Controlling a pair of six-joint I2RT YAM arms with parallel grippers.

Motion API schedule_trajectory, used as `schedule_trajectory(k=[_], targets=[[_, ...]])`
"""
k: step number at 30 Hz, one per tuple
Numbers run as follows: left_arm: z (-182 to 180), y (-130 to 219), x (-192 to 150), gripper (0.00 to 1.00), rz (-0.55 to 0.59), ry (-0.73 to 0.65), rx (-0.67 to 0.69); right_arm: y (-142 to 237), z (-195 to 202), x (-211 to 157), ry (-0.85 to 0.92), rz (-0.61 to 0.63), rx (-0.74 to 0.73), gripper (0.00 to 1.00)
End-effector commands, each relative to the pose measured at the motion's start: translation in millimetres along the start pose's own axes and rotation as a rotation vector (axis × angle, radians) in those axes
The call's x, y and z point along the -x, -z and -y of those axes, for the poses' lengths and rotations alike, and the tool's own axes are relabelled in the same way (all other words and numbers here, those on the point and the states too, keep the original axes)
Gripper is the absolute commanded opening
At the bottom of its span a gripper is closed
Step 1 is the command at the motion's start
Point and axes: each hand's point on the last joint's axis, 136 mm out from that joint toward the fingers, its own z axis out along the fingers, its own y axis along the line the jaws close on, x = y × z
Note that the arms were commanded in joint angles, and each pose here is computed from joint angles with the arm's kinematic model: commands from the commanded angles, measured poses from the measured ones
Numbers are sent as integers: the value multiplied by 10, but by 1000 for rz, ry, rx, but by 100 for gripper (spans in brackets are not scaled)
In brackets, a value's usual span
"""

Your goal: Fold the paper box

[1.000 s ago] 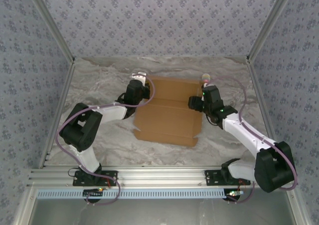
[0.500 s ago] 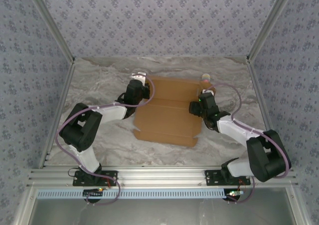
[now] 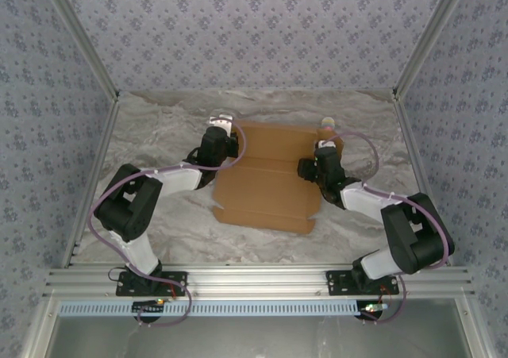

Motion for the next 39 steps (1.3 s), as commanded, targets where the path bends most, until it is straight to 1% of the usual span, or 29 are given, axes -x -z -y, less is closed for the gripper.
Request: schedule_trajectory(k=[1,7,12,15,18,25,30,34,39], targets=[[74,64,309,0,62,40,-27,1,-191,85,38,37,88,56],[79,57,286,0,57,41,-30,-94,-247,-46,42,3,113,51],[76,67,287,0,57,41,-31,-174,-244,-184,42,-30,115,49],[65,79,293,0,59,34,-25,-116,-235,-138,64,-22,111,49],[30,93,307,0,62,32,-14,37,-227,-28,101,-2,107,50],[-76,96,352,0,68,37,7,525,-231,148,201,14,120,60],[-170,113,397,0,77,27,17,949,-204,372,266,57,132,61],[-241,127,410,0,81,34,18,1235,-57,640,276,114,91,61],[-264,125,411,0,78,37,16,1406,286,928,197,179,18,61]])
